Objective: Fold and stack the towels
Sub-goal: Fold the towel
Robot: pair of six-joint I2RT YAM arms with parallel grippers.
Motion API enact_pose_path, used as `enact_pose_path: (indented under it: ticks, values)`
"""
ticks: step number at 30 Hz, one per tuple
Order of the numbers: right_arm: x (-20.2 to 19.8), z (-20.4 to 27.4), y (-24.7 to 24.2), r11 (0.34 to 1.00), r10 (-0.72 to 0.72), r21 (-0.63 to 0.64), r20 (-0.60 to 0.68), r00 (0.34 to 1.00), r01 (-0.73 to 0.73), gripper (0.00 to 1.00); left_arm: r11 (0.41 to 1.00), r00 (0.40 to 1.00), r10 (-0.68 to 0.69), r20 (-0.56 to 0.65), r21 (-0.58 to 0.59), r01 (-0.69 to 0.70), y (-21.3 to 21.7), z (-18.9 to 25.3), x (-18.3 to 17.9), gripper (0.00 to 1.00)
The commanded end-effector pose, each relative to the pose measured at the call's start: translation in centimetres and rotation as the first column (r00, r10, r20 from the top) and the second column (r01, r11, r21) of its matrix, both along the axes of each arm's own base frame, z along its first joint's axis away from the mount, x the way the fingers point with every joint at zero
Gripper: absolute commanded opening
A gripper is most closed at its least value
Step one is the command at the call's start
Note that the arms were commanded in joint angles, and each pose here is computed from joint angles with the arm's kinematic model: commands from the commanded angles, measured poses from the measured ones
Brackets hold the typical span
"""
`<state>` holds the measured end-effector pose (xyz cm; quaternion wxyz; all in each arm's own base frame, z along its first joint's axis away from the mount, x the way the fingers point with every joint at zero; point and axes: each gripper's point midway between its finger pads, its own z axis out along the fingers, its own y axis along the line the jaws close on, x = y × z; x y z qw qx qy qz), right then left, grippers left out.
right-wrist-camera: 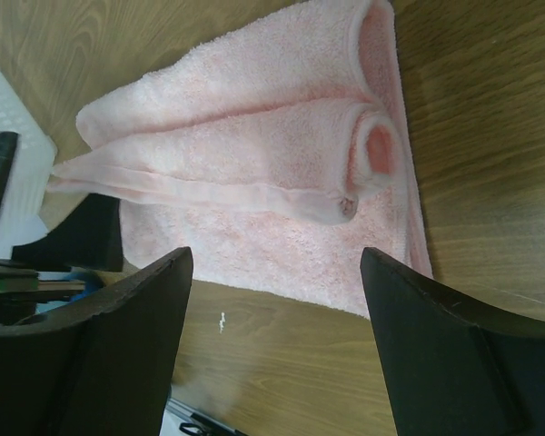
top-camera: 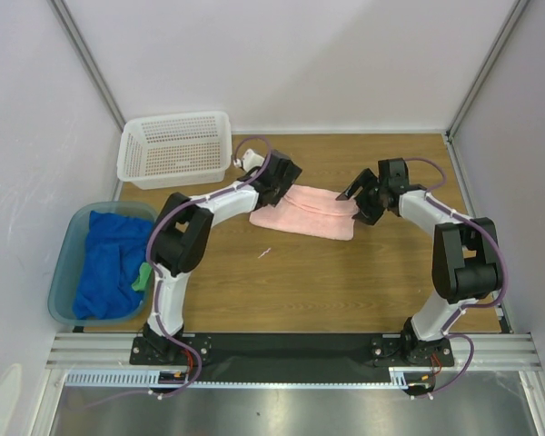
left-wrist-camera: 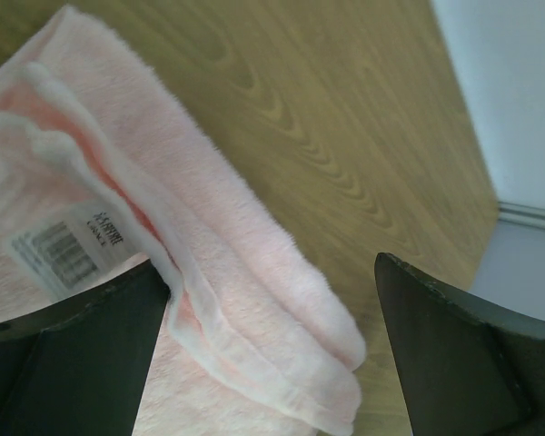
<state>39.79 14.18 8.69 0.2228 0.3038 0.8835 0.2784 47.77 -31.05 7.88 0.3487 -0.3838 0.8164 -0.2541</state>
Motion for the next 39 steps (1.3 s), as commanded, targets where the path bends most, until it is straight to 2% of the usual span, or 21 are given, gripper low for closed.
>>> enact_pose_path:
  ticks: [1, 13, 20, 25, 26, 27, 29, 32, 34, 35, 37, 39]
  values:
    - [0.5, 1.3, -0.8, 1.0, -0.007, -0.015, 0.044, 0.999, 0.008, 0.8, 0.997, 0.99, 0.054, 0.131, -0.063, -0.046, -0.9, 4.2, 3.3, 0.99]
    - [1.9, 3.2, -2.3, 0.999, 0.0, -0.053, 0.102, 0.995, 0.006, 0.8, 0.988, 0.98, 0.142, 0.142, -0.085, -0.131, -0.9, 3.5, 7.9, 0.99]
    - [3.6, 5.2, -1.2, 1.0, 0.01, -0.004, 0.187, 0.982, -0.009, 0.8, 0.988, 0.963, 0.145, 0.226, 0.019, -0.153, 2.0, 5.4, 9.6, 1.0]
    - [4.6, 5.7, 0.1, 0.999, 0.031, 0.022, 0.225, 0.974, -0.037, 0.8, 0.996, 0.96, 0.041, 0.277, 0.059, -0.059, 1.3, 7.3, 9.9, 1.0]
    - [4.9, 5.9, 0.3, 0.999, 0.039, 0.026, 0.244, 0.969, -0.047, 0.8, 0.998, 0.947, 0.021, 0.32, 0.055, -0.04, 1.2, 9.5, 9.8, 1.0]
    - [5.1, 5.5, 0.8, 0.997, 0.061, 0.034, 0.245, 0.968, -0.071, 0.8, 0.994, 0.948, -0.03, 0.317, 0.113, -0.006, 1.3, 9.2, 9.3, 1.0]
    - [5.8, 5.6, 1.5, 0.994, 0.09, 0.035, 0.282, 0.955, -0.104, 0.79, 0.99, 0.925, -0.093, 0.368, 0.132, 0.047, 1.0, 11.5, 8.9, 1.0]
    - [6.9, 4.3, 2.2, 0.985, 0.162, 0.002, 0.278, 0.947, -0.17, 0.77, 0.952, 0.891, -0.234, 0.39, 0.278, 0.129, 1.7, 13.6, 7.0, 1.0]
    - [7.5, 3.2, 2.3, 0.981, 0.194, -0.036, 0.252, 0.948, -0.191, 0.76, 0.931, 0.874, -0.286, 0.394, 0.328, 0.157, 2.7, 14.5, 5.2, 1.0]
    - [7.6, 2.8, 2.1, 0.981, 0.196, -0.056, 0.245, 0.949, -0.188, 0.75, 0.904, 0.866, -0.343, 0.363, 0.378, 0.2, 3.1, 13.3, 4.0, 1.0]
    - [7.3, 1.5, 1.8, 0.975, 0.218, -0.084, 0.218, 0.951, -0.204, 0.74, 0.883, 0.851, -0.385, 0.357, 0.412, 0.227, 3.9, 13.9, 2.6, 1.0]
    - [6.9, 0.4, 1.4, 0.971, 0.232, -0.111, 0.195, 0.953, -0.214, 0.72, 0.841, 0.848, -0.447, 0.284, 0.455, 0.291, 4.5, 11.2, 0.8, 1.0]
